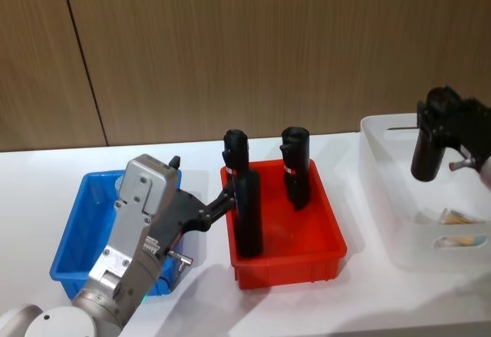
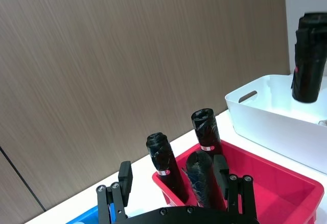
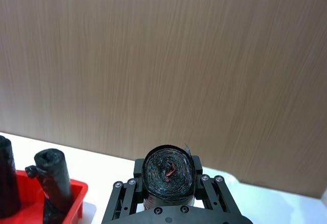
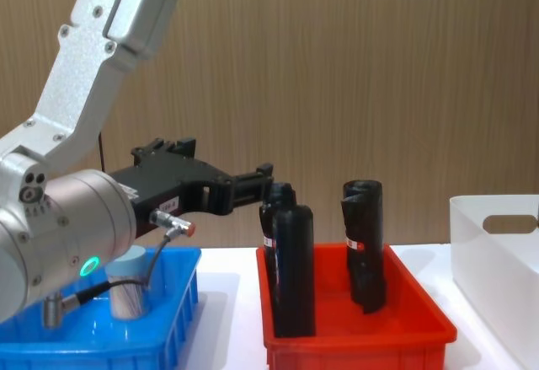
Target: Pick the cotton swabs from the blue box and place them into the white box.
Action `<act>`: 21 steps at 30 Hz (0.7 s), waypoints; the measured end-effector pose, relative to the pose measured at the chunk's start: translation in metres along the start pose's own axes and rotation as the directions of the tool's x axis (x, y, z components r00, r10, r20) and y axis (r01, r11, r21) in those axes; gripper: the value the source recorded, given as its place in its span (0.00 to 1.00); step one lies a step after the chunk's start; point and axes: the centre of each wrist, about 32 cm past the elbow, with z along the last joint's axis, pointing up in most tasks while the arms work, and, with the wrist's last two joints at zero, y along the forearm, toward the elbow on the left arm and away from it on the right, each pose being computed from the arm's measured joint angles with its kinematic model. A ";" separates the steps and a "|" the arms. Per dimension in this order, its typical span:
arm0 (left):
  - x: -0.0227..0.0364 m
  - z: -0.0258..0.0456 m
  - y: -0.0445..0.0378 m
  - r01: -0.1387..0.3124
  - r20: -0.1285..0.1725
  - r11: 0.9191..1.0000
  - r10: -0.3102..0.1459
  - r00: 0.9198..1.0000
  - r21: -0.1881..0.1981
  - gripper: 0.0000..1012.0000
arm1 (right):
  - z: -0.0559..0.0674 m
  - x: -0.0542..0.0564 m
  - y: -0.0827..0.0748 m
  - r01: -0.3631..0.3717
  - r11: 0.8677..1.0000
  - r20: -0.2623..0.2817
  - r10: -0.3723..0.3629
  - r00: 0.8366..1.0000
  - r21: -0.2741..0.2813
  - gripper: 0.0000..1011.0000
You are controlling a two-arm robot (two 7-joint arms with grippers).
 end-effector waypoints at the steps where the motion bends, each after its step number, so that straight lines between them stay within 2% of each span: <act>1: 0.0000 0.0000 0.0000 0.000 0.000 1.000 0.000 1.000 0.000 0.99 | -0.002 0.000 0.001 -0.002 1.000 -0.003 0.002 1.000 -0.005 0.51; 12: 0.0000 0.0000 0.0000 0.000 0.000 1.000 0.000 1.000 0.000 0.99 | -0.026 0.000 0.017 -0.014 0.997 -0.043 0.011 0.999 -0.072 0.51; 14: 0.0000 0.0000 0.0000 0.000 0.000 1.000 0.000 1.000 0.000 0.99 | -0.030 0.000 0.020 -0.013 0.997 -0.052 0.009 0.999 -0.082 0.54; 21: 0.0000 0.0000 0.0000 0.000 0.000 1.000 0.000 1.000 0.000 0.99 | -0.039 0.002 0.026 -0.008 0.995 -0.070 0.001 0.998 -0.097 0.78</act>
